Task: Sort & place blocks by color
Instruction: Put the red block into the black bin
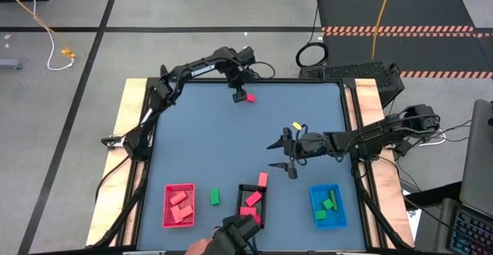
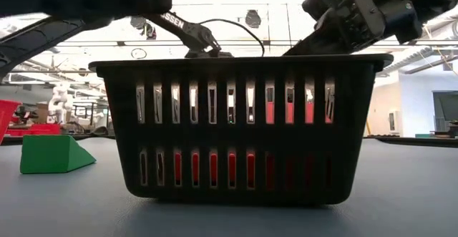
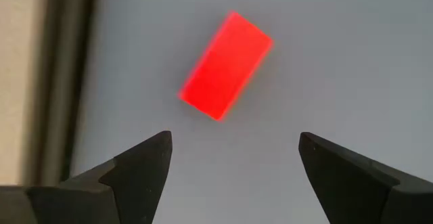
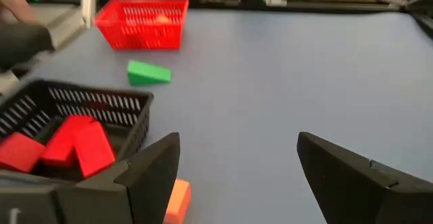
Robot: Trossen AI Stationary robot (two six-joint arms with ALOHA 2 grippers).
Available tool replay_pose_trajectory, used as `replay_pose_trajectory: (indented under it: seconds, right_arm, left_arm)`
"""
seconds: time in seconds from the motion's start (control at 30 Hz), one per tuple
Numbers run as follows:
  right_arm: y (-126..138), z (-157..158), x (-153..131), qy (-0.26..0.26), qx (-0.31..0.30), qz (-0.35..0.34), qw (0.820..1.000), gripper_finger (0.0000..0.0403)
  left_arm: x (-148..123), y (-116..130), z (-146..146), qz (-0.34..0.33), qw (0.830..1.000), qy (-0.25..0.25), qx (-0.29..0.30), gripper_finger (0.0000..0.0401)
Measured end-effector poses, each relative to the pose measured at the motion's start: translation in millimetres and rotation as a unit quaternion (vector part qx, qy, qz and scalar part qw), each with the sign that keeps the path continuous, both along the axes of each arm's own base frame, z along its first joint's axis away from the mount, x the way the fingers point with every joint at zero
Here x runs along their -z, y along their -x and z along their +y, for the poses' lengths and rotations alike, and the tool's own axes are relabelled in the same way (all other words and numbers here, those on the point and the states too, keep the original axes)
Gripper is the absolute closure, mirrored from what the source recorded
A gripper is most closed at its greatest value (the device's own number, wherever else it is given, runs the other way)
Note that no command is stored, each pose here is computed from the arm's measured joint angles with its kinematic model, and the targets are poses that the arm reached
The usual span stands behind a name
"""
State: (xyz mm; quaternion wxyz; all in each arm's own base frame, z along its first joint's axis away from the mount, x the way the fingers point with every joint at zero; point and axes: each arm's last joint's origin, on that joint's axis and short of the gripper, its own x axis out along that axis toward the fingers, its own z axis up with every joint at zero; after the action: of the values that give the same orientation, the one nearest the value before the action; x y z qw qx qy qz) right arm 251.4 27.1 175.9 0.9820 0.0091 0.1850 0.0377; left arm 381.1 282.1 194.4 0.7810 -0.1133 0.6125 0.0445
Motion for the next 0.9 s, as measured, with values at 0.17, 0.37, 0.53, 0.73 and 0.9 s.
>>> replay_pose_trajectory:
  seconds: [0.17,0.37,0.53,0.73,0.9]
  right_arm:
    - [19.5,-2.2,2.0,-0.008,0.001,-0.049,0.999,0.0113]
    - [33.3,-3.6,6.0,-0.032,0.007,-0.079,0.996,0.0113]
    - [34.5,-3.4,8.4,-0.044,0.01,-0.074,0.996,0.0113]
    - [34.4,-3.4,8.7,-0.044,0.01,-0.072,0.996,0.0113]
    - [34.6,-3.4,9.5,-0.044,0.01,-0.068,0.997,0.0113]
  left_arm:
    - [3.7,-1.7,-1.1,0.022,0.999,-0.028,0.015,0.0075]
    - [2.8,-11.1,-3.8,0.034,0.992,-0.105,0.063,0.0075]
    - [2.3,-17.6,-11.1,0.051,0.983,-0.143,0.104,0.0075]
    - [1.1,-23.2,-20.0,0.103,0.958,-0.207,0.167,0.0075]
    - [0.5,-29.3,-32.1,0.109,0.961,-0.21,0.146,0.0075]
